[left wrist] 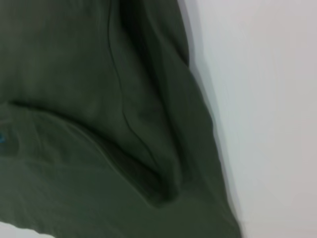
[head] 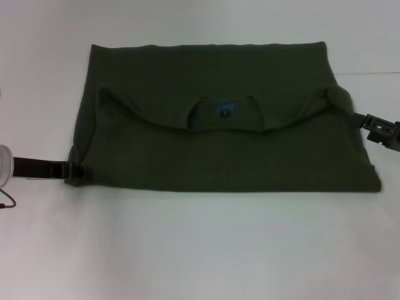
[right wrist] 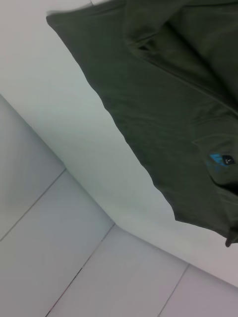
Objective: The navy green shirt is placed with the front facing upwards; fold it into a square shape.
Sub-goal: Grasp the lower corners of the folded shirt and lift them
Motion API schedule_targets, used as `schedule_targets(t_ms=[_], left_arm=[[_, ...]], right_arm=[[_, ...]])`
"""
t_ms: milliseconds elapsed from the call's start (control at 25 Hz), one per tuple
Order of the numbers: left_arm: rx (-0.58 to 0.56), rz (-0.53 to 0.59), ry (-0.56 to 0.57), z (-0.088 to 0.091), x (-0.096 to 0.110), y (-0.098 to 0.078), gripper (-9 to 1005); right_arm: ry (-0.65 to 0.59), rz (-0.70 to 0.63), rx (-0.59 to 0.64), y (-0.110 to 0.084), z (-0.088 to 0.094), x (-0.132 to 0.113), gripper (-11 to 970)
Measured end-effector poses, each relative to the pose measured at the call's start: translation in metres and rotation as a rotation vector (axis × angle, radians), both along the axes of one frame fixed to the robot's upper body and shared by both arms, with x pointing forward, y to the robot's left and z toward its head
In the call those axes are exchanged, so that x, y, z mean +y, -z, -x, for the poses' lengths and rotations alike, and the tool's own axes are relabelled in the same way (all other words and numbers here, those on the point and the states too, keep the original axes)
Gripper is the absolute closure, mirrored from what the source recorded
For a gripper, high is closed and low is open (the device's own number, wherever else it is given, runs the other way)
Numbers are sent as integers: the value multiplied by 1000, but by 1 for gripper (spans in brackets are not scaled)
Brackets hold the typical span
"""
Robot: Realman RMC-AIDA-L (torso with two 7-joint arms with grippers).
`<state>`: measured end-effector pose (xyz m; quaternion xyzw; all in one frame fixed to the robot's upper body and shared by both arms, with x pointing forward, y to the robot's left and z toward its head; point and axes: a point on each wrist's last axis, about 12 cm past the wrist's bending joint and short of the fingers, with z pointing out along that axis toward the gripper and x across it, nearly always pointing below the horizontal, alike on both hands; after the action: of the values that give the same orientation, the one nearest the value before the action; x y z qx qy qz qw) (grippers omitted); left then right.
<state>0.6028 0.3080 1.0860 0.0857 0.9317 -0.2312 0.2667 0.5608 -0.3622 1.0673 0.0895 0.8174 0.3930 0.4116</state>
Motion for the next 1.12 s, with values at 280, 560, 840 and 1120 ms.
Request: schedule_targets(t_ms=[280,560,840,1120], left_arm=[[11,-22,21,-1,-4,1,756],[4,-27,14,-1,-1,-1,970],[-4,-25,-3,-3,2,-5,984],[-7,-20,-4,-3,3,-7,984]], right_arm=[[-14,3,1,-1,0,2,29],[-74,12,18,-11,-4,0,30],[-150,49,156,-66,-22,-20,31],[-172,330,450,-85,-50,-9,32]])
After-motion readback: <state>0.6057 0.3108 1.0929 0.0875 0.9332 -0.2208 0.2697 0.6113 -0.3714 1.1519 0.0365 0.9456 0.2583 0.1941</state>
